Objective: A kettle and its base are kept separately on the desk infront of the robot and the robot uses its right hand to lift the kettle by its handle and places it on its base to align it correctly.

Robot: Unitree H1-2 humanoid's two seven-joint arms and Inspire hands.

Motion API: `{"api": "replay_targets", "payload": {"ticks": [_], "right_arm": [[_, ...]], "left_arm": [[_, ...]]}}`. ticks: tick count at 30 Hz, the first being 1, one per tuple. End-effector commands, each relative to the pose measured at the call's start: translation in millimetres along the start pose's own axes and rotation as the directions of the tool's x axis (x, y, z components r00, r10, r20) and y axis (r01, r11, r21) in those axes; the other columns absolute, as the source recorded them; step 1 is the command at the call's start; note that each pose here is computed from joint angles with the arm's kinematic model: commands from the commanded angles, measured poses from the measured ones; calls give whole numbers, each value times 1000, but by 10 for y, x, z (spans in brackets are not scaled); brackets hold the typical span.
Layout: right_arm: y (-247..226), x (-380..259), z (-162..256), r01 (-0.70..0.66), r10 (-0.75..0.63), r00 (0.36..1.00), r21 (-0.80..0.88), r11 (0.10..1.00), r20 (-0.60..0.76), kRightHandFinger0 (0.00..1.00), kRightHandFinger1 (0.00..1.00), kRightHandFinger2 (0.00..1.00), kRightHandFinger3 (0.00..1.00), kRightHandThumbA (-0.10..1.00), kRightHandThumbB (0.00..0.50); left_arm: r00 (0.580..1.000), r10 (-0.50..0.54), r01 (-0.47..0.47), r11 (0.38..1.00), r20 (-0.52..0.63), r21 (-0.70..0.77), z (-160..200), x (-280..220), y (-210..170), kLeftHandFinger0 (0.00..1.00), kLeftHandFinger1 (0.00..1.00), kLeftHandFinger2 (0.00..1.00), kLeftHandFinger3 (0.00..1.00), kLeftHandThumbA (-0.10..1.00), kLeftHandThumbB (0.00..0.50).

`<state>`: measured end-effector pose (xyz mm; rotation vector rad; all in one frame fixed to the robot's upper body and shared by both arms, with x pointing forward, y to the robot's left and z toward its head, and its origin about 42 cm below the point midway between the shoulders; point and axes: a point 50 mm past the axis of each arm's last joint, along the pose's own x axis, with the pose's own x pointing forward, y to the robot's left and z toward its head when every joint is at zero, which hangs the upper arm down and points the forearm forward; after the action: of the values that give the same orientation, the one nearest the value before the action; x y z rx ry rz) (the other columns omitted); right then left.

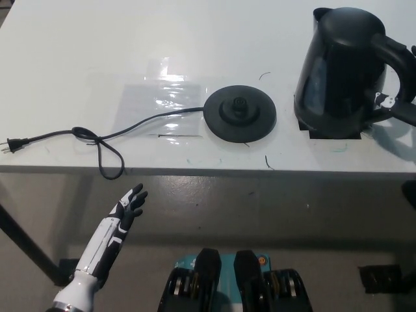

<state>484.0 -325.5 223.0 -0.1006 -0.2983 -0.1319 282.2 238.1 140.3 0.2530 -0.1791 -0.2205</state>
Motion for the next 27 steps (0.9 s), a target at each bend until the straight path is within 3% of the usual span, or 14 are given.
{"api": "replay_targets", "payload": {"ticks": [1,5,6,7,8,9,10,11,12,14,19,27], "right_arm": [[-81,146,247,4,-9,994,49,999,105,1000,1000,1000,1000,977,312],[-84,142,261,37,-53,989,119,992,136,1000,1000,1000,1000,855,254],[-73,148,280,79,-101,985,159,984,137,1000,1000,1000,1000,797,304],[-69,152,290,95,-119,983,173,980,137,1000,1000,1000,1000,758,310],[-30,158,374,159,-196,968,222,962,155,417,339,392,565,392,166],[-16,163,410,188,-228,960,228,955,164,213,232,379,528,268,194],[13,167,486,272,-300,938,171,947,175,9,17,235,309,-83,177],[24,169,514,291,-320,930,170,942,181,2,3,270,345,-97,147],[45,174,561,305,-340,922,191,933,186,0,22,440,509,-100,114],[57,185,601,306,-346,919,210,929,189,0,161,664,736,-100,119],[58,189,655,306,-355,915,240,921,194,0,228,731,752,-100,129],[27,213,678,308,-362,916,278,910,171,0,232,725,741,-100,146]], "left_arm": [[998,-14,13,1000,59,13,114,53,59,1000,1000,1000,1000,1000,205],[998,-19,18,1000,61,8,127,65,56,1000,1000,1000,1000,1000,199],[998,-19,18,1000,62,12,129,67,61,1000,1000,1000,1000,1000,199],[998,-19,18,1000,63,14,131,70,63,1000,1000,1000,1000,1000,199],[998,-16,15,1000,64,14,129,73,59,1000,1000,1000,1000,1000,196],[998,-15,14,1000,66,14,130,76,58,1000,1000,1000,1000,1000,195],[998,-15,14,1000,66,8,133,80,59,1000,1000,1000,1000,1000,196],[998,-15,14,1000,67,8,138,84,60,1000,1000,1000,1000,1000,195],[998,-15,15,1000,67,14,143,90,65,1000,1000,1000,1000,1000,201],[998,-18,17,1000,66,17,140,94,77,1000,1000,1000,1000,1000,210],[997,-16,14,1000,72,19,153,101,93,1000,1000,1000,1000,1000,198],[996,-13,11,1000,83,22,153,122,118,1000,1000,1000,1000,1000,169]]}}
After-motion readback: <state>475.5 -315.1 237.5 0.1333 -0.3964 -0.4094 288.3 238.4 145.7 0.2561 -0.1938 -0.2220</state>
